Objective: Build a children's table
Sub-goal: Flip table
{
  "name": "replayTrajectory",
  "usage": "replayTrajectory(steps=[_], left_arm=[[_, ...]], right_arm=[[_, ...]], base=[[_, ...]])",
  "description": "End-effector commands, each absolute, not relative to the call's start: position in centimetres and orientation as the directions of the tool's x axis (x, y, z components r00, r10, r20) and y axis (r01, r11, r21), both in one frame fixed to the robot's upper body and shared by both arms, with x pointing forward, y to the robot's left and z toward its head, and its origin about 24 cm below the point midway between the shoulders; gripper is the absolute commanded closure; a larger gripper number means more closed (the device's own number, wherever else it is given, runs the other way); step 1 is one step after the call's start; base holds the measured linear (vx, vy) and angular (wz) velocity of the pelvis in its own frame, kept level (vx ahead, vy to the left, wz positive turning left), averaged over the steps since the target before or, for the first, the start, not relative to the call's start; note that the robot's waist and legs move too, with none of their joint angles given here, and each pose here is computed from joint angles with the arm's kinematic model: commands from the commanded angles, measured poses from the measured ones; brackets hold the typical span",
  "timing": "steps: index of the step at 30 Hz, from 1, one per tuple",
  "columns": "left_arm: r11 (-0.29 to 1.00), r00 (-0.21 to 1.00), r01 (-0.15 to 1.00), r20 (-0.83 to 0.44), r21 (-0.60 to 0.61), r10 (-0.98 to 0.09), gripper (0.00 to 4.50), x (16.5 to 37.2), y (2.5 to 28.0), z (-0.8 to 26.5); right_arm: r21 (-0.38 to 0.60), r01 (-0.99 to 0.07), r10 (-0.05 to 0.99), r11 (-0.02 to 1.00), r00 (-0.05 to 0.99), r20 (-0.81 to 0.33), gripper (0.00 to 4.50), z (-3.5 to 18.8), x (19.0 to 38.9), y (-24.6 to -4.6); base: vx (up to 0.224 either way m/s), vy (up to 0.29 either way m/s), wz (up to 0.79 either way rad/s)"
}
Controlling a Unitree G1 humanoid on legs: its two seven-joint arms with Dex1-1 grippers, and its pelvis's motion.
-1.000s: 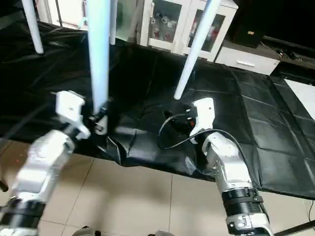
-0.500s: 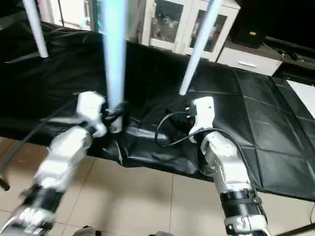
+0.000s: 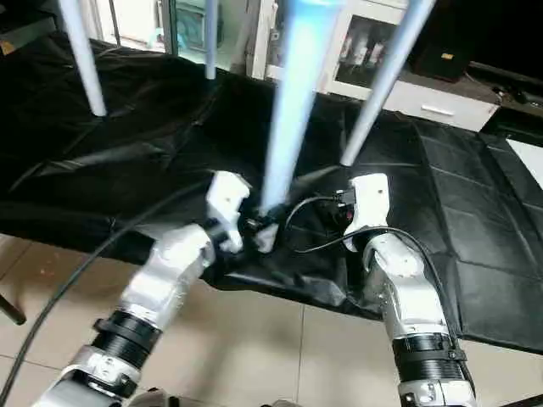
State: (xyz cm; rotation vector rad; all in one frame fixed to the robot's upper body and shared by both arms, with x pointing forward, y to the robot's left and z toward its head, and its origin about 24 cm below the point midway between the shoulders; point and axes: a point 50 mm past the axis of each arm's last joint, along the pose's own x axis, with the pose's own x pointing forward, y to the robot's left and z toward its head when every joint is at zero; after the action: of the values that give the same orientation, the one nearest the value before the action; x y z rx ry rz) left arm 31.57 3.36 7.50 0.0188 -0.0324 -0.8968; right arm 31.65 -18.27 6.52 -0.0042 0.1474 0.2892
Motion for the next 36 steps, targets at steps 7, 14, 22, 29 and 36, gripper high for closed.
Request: replayTrajectory(steps=[7,14,22,29,36], left_arm=[[0.643,0.641,0.765,0.063,0.029,-0.765,2.37,32.3,3.4,8.8],[0.655,0.654,0.756,0.06,0.003,-0.754,1.86,32.2,4.6,8.7],[0.612,0.613,0.79,0.05,-0.033,-0.789,1.2,31.0,5.1,8.2],[0.549,0.551,0.834,0.012,-0.055,-0.835,0.41,29.5,6.5,7.3],[0.598,0.602,0.796,0.01,-0.095,-0.799,0.41,28.4,9.3,6.7]], right_arm=[[0.004,-0.261,0.258,0.965,0.953,-0.157,0.86,6.3,31.4,-18.7],[0.051,-0.267,0.271,0.962,0.958,-0.093,0.86,6.8,31.1,-18.6],[0.081,-0.304,0.309,0.949,0.949,-0.067,0.86,6.6,30.2,-18.6],[0.139,-0.481,0.489,0.866,0.871,-0.035,0.86,6.7,29.1,-18.5],[0.111,-0.538,0.545,0.835,0.838,-0.037,0.86,6.9,29.4,-19.3]], base=[[0.0,0.0,0.0],[0.0,0.0,0.0],[0.0,0.0,0.0],[0.0,0.0,0.0],[0.0,0.0,0.0]])
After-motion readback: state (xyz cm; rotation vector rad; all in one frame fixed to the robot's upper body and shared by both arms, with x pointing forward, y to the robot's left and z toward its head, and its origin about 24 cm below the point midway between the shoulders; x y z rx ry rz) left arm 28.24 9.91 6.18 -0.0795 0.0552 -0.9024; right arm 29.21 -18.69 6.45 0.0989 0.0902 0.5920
